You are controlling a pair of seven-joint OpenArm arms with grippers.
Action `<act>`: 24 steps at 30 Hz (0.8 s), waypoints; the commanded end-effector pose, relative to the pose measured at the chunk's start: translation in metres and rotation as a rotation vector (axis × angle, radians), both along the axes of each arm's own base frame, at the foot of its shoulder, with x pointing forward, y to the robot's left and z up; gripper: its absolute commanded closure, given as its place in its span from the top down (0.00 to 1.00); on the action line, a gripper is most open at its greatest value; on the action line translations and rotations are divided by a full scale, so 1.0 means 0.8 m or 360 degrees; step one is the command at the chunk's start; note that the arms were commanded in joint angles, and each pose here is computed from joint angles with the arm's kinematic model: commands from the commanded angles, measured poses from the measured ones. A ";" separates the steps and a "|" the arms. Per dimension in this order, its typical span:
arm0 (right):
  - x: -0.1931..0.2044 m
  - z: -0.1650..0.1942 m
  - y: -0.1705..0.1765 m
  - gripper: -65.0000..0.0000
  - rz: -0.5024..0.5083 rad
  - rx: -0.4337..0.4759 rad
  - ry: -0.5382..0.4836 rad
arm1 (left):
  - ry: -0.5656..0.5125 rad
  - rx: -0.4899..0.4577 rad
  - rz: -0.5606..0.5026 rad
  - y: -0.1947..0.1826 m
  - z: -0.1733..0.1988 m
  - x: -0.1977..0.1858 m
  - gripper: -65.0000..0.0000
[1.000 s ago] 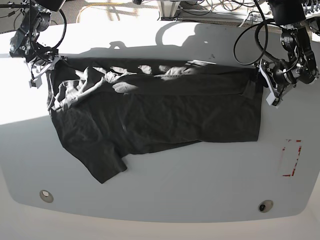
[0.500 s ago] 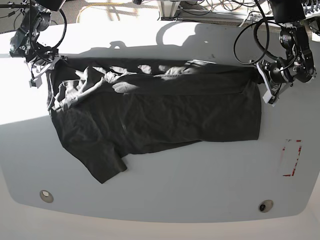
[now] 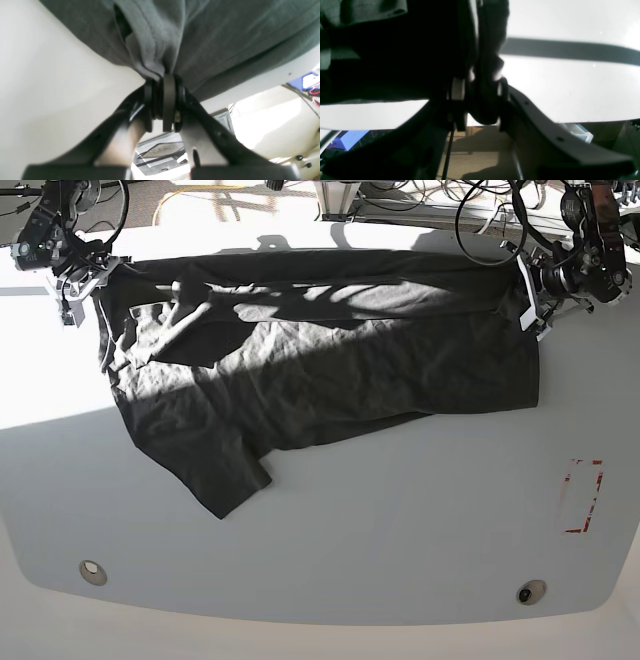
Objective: Fold the T-shirt properly
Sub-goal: 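Drag the held edge away from the robot with both grippers, flattening the shirt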
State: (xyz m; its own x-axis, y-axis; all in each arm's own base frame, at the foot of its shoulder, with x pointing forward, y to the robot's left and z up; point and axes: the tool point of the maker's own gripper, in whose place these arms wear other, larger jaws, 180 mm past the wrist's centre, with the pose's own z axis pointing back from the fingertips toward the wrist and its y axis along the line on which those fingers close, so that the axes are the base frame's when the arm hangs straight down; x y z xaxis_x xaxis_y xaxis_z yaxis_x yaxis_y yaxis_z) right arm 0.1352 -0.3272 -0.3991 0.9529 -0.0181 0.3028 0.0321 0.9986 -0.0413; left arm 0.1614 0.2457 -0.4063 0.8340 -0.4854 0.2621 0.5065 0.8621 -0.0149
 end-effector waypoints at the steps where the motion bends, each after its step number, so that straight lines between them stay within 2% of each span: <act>1: -0.008 0.014 -0.008 0.24 -0.0014 -0.0061 -0.0012 | -0.0044 0.0037 -0.0032 0.004 0.014 0.004 0.02; 8: -0.024 0.019 -0.003 0.25 -0.0003 -0.0085 0.0029 | -0.0040 0.0078 0.0041 0.024 0.018 -0.001 0.06; 17: -0.027 0.019 -0.003 0.28 -0.0009 -0.0089 0.0039 | -0.0044 0.0092 0.0033 0.025 0.021 0.002 0.24; 19: -0.025 0.021 -0.005 0.34 -0.0008 -0.0097 0.0041 | -0.0042 0.0108 0.0035 0.027 0.023 0.005 0.29; 20: -0.024 0.026 -0.007 0.44 -0.0005 -0.0115 0.0040 | -0.0050 0.0123 0.0039 0.030 0.027 0.012 0.34; 22: -0.021 0.032 -0.008 0.58 0.0008 -0.0141 0.0031 | -0.0058 0.0142 0.0050 0.034 0.032 0.019 0.38; 23: -0.017 0.039 -0.007 0.70 0.0023 -0.0163 0.0006 | -0.0062 0.0155 0.0062 0.038 0.035 0.023 0.40; 24: -0.015 0.041 -0.007 0.75 0.0028 -0.0172 -0.0001 | -0.0072 0.0157 0.0067 0.039 0.037 0.025 0.41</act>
